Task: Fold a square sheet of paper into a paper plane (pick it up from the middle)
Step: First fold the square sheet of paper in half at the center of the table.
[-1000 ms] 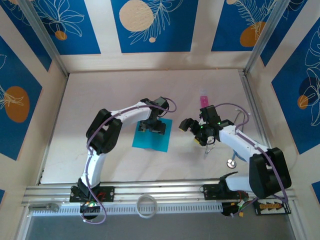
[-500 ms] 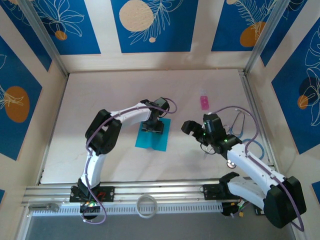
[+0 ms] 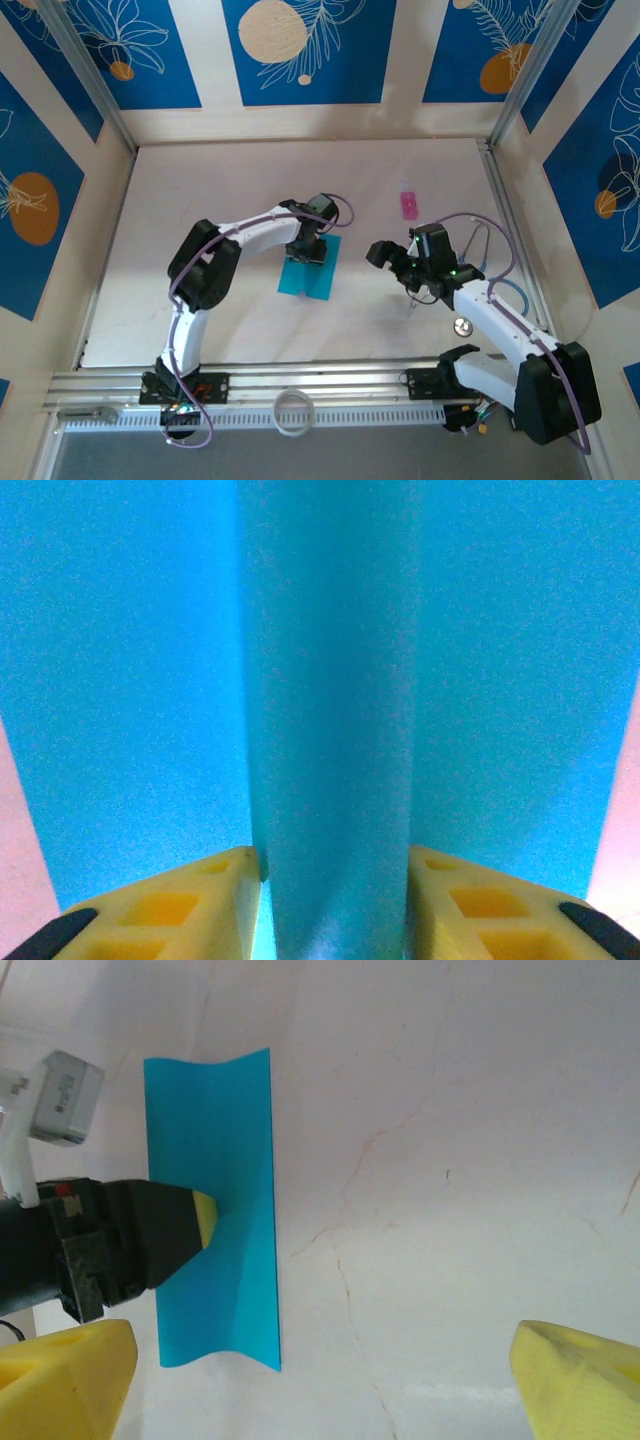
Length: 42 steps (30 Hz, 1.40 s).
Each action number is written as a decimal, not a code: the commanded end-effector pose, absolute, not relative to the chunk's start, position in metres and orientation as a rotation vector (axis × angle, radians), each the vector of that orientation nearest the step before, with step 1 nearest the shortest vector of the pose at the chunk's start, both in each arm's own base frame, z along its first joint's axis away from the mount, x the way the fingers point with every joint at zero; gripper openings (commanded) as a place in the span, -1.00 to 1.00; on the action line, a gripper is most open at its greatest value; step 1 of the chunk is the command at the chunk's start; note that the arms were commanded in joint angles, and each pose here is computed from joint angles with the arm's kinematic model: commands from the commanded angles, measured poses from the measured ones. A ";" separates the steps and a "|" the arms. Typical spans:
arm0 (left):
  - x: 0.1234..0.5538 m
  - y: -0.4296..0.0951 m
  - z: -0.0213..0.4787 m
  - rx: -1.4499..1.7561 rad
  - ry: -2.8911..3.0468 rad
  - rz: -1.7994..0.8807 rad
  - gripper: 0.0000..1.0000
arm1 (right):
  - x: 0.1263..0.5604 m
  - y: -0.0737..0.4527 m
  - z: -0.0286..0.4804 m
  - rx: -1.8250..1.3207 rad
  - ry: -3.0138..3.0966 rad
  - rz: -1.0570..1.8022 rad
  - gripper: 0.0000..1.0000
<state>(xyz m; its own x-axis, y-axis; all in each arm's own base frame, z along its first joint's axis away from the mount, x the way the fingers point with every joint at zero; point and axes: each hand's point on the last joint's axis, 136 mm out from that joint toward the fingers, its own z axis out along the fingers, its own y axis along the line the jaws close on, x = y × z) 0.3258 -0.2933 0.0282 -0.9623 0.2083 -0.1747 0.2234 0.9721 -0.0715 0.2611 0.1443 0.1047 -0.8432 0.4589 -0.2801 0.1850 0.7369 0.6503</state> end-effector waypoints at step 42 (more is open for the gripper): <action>0.330 -0.324 0.072 -0.202 2.749 -1.206 -0.20 | 0.282 0.163 0.123 0.547 2.565 1.147 0.67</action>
<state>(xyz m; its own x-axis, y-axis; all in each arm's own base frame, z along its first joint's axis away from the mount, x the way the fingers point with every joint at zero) 0.3249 -0.3260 0.0774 -0.9869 -0.1503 -0.0593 -0.0578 0.6714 -0.7389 0.2820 0.1575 0.1157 -0.8824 0.4585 -0.1053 0.2433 0.6365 0.7319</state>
